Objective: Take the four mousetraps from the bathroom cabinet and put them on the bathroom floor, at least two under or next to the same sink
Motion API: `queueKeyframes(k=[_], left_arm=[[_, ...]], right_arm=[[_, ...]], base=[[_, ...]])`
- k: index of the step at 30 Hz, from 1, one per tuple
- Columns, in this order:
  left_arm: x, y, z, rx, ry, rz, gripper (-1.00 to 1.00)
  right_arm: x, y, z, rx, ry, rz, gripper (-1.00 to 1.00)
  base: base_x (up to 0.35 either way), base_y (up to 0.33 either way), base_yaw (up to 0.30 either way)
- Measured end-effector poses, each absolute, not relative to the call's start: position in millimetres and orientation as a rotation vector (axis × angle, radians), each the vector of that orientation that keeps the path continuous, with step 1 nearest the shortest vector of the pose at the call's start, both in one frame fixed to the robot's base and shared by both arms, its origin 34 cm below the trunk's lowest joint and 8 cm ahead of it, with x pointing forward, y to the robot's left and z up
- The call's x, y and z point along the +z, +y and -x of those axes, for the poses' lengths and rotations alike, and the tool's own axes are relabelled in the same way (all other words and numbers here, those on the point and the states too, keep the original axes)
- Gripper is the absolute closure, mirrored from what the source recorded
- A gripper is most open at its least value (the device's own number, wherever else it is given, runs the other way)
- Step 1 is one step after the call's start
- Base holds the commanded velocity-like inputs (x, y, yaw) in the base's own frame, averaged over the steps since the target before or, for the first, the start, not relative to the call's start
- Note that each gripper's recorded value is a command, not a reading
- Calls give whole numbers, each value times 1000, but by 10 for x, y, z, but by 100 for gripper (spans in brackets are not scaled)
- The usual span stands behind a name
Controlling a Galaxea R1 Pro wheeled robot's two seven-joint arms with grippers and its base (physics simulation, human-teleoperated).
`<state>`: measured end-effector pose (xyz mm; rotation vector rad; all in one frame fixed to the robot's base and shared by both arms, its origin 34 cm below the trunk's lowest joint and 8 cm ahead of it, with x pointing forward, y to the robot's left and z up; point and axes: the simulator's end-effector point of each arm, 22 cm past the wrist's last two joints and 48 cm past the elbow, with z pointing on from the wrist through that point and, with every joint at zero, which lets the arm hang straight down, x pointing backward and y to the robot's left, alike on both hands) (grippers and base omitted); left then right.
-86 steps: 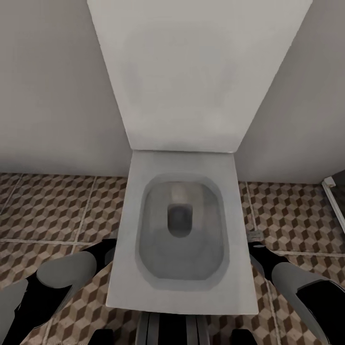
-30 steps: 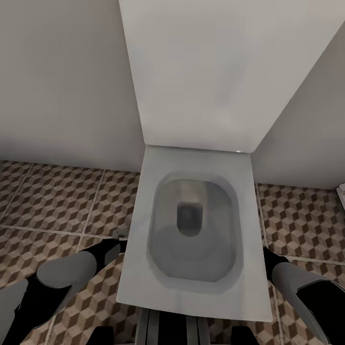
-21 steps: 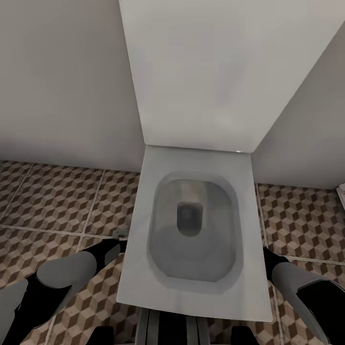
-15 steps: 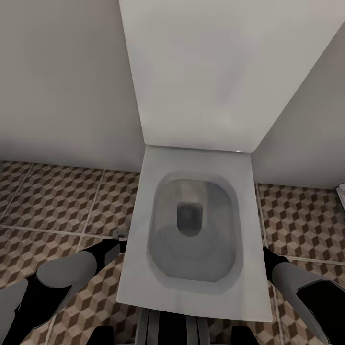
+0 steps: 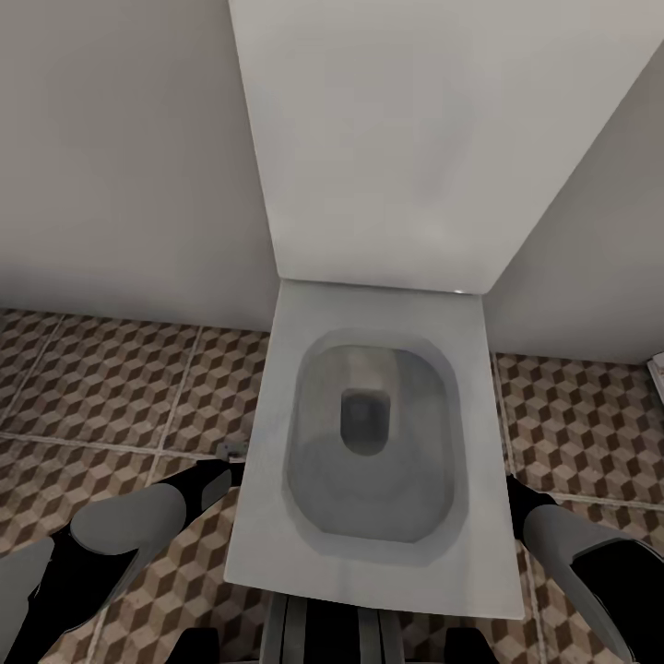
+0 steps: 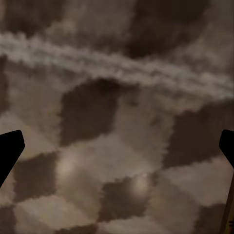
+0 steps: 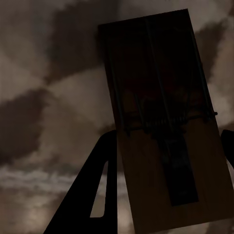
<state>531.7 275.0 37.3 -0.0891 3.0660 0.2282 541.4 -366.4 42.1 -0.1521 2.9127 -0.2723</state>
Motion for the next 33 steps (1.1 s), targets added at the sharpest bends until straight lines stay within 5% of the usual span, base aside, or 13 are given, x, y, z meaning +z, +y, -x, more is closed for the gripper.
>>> queueKeyframes(k=[1,2,33], left_arm=[[373,2750,-5316,228,3066,89,-100],[373,2750,-5316,228,3066,89,-100],[373,2750,-5317,228,3066,89,-100]], right_arm=[[421,-3664,-5414,-272,2913,152,100],[421,-3664,-5414,-272,2913,152,-100],[421,-3666,-5413,-271,2913,148,-100]], base=[[0,0,0],[0,0,0],[0,0,0]])
